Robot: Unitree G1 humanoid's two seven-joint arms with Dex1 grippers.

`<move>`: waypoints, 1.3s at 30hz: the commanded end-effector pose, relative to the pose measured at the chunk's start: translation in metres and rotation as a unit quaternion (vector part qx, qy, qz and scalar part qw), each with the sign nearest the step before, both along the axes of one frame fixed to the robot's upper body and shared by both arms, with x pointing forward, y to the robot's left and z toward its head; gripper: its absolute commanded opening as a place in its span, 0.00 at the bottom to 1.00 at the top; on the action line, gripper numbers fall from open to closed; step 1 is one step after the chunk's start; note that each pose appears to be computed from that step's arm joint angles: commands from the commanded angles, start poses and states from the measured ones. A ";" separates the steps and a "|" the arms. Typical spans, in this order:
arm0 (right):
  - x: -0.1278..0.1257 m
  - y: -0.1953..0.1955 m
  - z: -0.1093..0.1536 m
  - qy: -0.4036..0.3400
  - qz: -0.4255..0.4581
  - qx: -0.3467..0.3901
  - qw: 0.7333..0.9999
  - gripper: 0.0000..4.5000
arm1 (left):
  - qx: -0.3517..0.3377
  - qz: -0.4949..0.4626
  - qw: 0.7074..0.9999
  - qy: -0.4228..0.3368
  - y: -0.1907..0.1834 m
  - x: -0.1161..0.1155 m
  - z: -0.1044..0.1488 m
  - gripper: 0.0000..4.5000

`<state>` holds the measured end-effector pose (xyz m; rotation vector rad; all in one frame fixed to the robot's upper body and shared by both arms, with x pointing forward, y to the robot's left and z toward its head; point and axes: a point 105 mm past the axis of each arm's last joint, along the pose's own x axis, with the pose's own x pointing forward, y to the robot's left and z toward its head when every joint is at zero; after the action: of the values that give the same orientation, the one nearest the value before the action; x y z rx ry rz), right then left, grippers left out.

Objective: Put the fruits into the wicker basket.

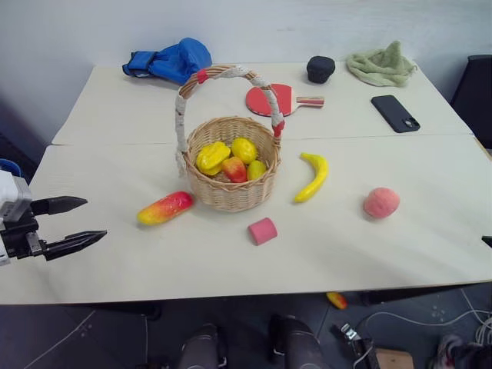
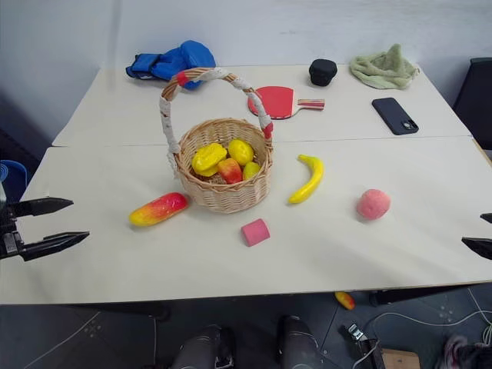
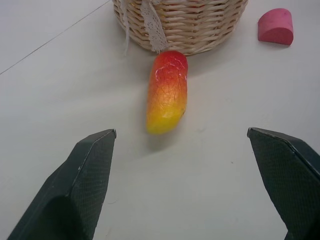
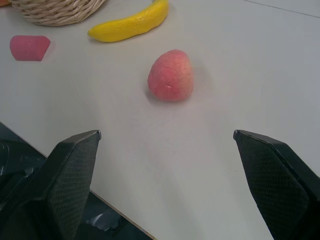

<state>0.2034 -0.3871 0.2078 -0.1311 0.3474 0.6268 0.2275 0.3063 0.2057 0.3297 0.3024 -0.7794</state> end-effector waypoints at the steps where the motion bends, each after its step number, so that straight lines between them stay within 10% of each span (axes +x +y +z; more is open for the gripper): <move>1: -0.001 -0.002 0.012 -0.008 0.006 -0.018 1.000 0.98 | 0.022 -0.002 1.000 -0.013 0.002 -0.003 0.011 0.98; 23: 0.007 -0.002 0.015 -0.027 -0.007 -0.039 0.999 0.98 | 0.004 -0.008 1.000 -0.006 -0.009 0.008 0.011 0.98; 30: 0.019 0.089 0.020 -0.047 0.130 0.000 0.990 0.98 | -0.004 -0.143 0.990 0.011 -0.062 0.003 0.018 0.98; 39: 0.044 0.228 -0.037 -0.081 0.259 -0.025 0.962 0.98 | 0.040 -0.272 0.961 0.021 -0.109 -0.005 0.022 0.98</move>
<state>0.2439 -0.1687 0.1701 -0.2510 0.2058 1.1321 0.2256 0.2017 0.2216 0.4457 0.3011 -1.2897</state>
